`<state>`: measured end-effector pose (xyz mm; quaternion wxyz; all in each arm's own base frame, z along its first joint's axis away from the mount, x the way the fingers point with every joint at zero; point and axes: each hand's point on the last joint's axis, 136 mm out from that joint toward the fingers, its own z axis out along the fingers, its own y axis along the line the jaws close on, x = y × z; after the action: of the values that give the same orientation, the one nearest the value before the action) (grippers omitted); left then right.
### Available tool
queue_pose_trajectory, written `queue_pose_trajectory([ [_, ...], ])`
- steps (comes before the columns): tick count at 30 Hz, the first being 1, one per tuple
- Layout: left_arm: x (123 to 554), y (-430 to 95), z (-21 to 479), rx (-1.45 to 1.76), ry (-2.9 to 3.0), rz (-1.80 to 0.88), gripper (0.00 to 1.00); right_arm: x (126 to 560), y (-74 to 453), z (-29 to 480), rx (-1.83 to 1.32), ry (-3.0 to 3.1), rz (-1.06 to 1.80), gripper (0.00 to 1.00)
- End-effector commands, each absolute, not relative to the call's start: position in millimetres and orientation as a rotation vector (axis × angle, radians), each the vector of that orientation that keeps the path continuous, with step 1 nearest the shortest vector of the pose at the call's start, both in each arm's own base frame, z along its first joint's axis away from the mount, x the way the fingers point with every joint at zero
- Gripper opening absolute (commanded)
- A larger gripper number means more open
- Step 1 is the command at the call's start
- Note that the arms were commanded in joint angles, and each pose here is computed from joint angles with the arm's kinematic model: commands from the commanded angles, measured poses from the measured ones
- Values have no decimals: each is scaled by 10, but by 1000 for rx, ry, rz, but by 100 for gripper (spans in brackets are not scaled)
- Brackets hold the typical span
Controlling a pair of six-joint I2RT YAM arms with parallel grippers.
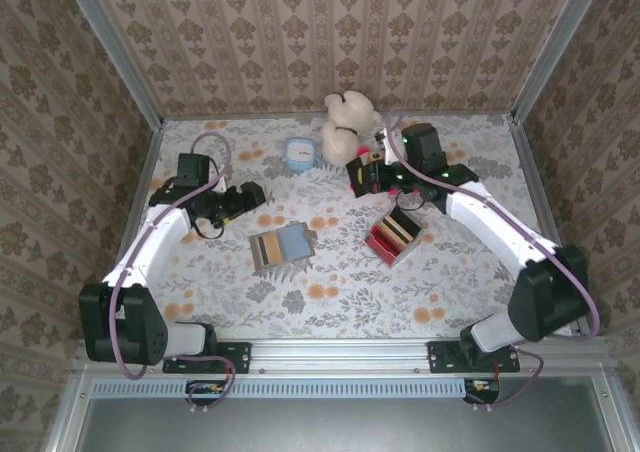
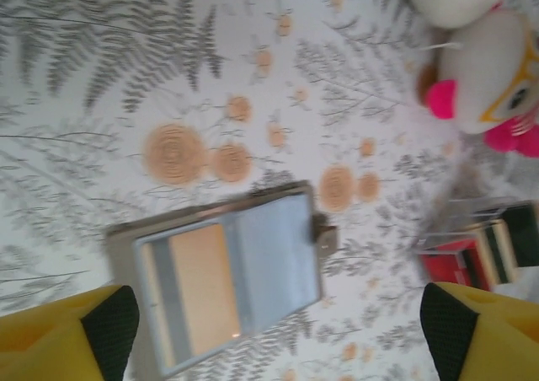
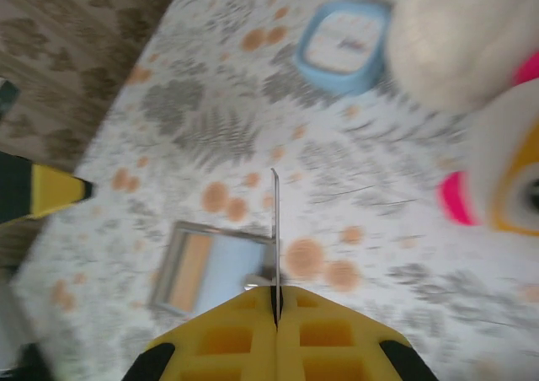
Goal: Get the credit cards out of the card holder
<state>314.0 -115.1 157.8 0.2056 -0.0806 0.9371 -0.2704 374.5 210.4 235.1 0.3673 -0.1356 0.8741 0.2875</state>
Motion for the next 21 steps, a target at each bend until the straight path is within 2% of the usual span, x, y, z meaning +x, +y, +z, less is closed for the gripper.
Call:
queue_pose_trajectory([
  [1, 3122, -948, 1681, -152, 2595, -582, 94, 3571, 1652, 2166, -536, 2284, 384, 0],
  [5, 3138, -930, 1687, -138, 2582, -571, 100, 3480, 1340, 1973, -625, 2307, 158, 0],
  [8, 3133, -917, 1666, -140, 2588, -564, 100, 3405, 1151, 1810, -622, 2383, 64, 0],
  [21, 3141, -950, 1623, -134, 2600, -594, 100, 3305, 1133, 1331, -859, 2497, 30, 0],
])
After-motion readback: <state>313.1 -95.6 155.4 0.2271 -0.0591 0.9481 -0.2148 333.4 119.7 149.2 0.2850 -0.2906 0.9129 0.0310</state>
